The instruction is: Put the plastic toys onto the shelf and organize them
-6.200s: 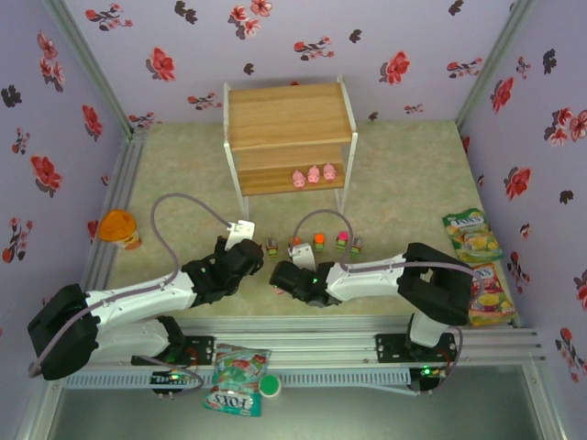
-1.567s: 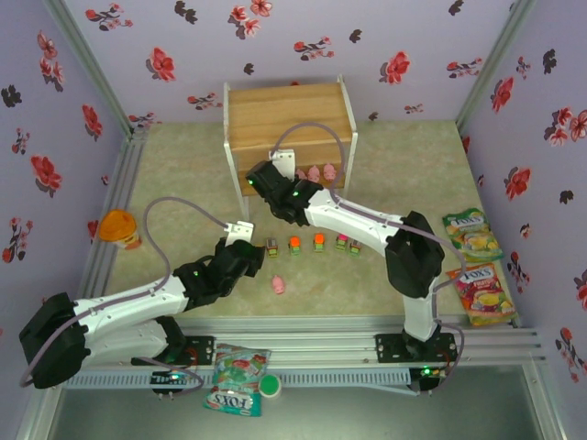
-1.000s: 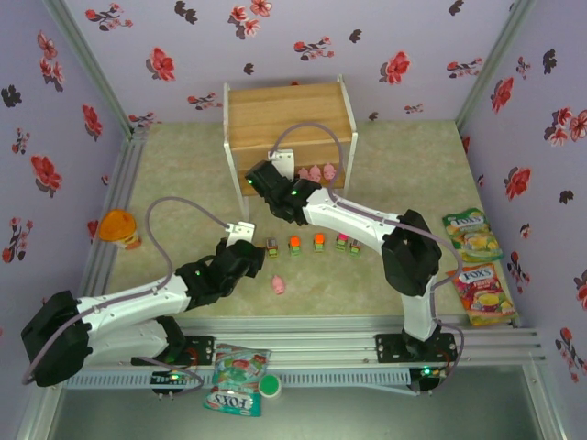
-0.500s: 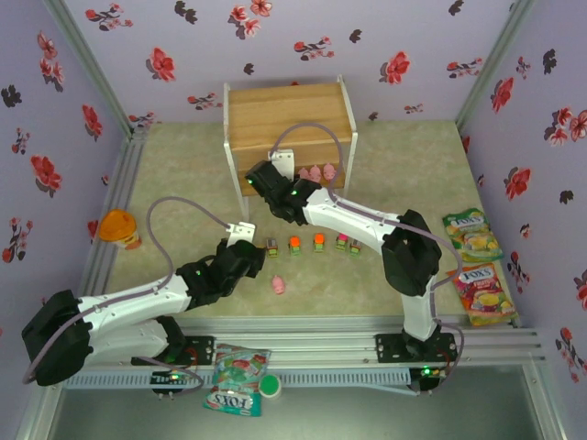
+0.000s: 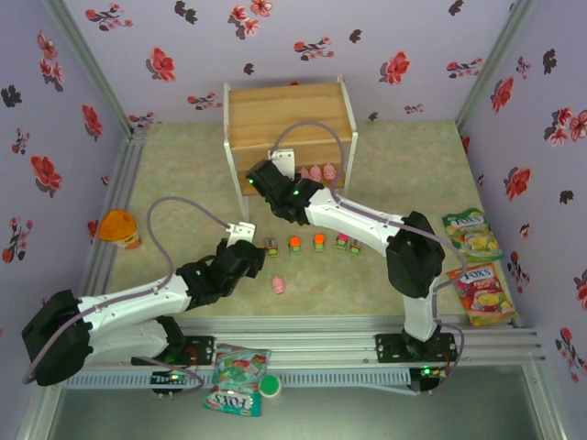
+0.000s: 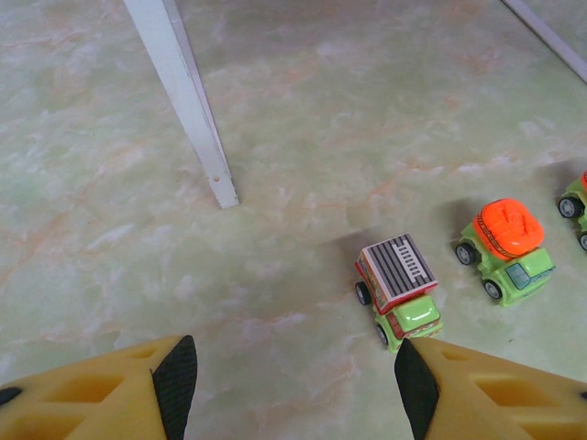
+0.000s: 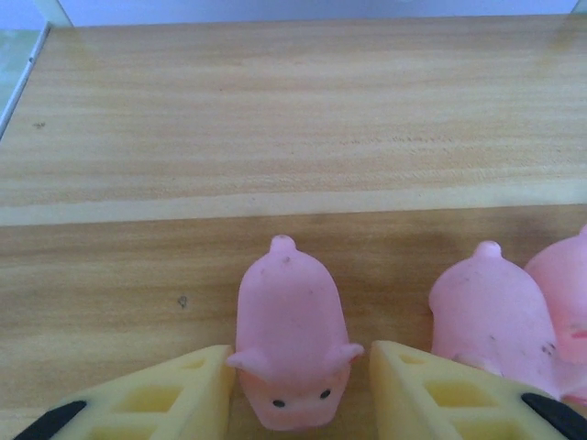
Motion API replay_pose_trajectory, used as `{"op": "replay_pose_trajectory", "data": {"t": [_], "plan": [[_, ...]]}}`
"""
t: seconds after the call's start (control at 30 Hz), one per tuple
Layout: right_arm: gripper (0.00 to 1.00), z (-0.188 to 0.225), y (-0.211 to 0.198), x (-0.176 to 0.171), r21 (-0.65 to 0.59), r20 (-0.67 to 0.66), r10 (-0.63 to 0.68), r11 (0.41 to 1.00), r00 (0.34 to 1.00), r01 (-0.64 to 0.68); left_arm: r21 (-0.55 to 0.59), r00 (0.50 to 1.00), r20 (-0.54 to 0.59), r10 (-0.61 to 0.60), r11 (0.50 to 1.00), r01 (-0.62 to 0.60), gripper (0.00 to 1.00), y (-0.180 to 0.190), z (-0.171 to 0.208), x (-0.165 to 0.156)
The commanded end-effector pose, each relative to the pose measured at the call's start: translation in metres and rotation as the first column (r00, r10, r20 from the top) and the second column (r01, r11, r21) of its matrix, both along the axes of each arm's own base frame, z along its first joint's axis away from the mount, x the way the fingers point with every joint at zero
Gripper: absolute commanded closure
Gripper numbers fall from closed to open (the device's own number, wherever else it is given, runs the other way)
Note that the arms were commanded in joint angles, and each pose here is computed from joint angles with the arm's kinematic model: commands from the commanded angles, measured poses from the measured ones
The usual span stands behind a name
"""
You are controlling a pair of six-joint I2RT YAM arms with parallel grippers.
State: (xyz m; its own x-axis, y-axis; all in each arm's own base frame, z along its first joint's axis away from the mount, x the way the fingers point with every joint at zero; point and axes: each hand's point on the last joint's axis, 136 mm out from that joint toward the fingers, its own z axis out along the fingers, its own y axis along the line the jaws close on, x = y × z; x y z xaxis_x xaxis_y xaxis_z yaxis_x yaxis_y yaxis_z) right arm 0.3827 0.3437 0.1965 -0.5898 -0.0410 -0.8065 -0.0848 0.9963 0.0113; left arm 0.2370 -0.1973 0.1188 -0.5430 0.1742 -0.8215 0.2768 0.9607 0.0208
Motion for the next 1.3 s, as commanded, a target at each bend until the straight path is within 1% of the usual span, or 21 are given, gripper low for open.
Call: {"op": "replay_pose_trajectory", "data": {"t": [0.0,0.33,0.8,1.27], "plan": [[0.56,0.03,-0.003,-0.005,0.025,0.055,0.002,1.0,0.998,-0.004,-0.018,1.0,0.006,0.013,1.0,-0.013,0.36,-0.002,0.004,0.004],[0.56,0.043,-0.008,-0.016,0.035,0.077,0.01,0.999,0.997,-0.013,-0.017,1.0,0.006,0.012,1.0,-0.012,0.36,-0.002,0.004,0.004],[0.55,0.041,-0.034,-0.052,0.038,0.087,0.014,0.999,0.996,-0.017,-0.006,1.0,0.009,0.005,1.0,-0.005,0.36,-0.003,0.003,0.005],[0.56,0.009,-0.074,-0.1,-0.003,0.049,0.056,0.998,0.997,-0.056,-0.037,1.0,-0.01,-0.002,0.999,0.002,0.36,-0.005,0.004,-0.008]]}}
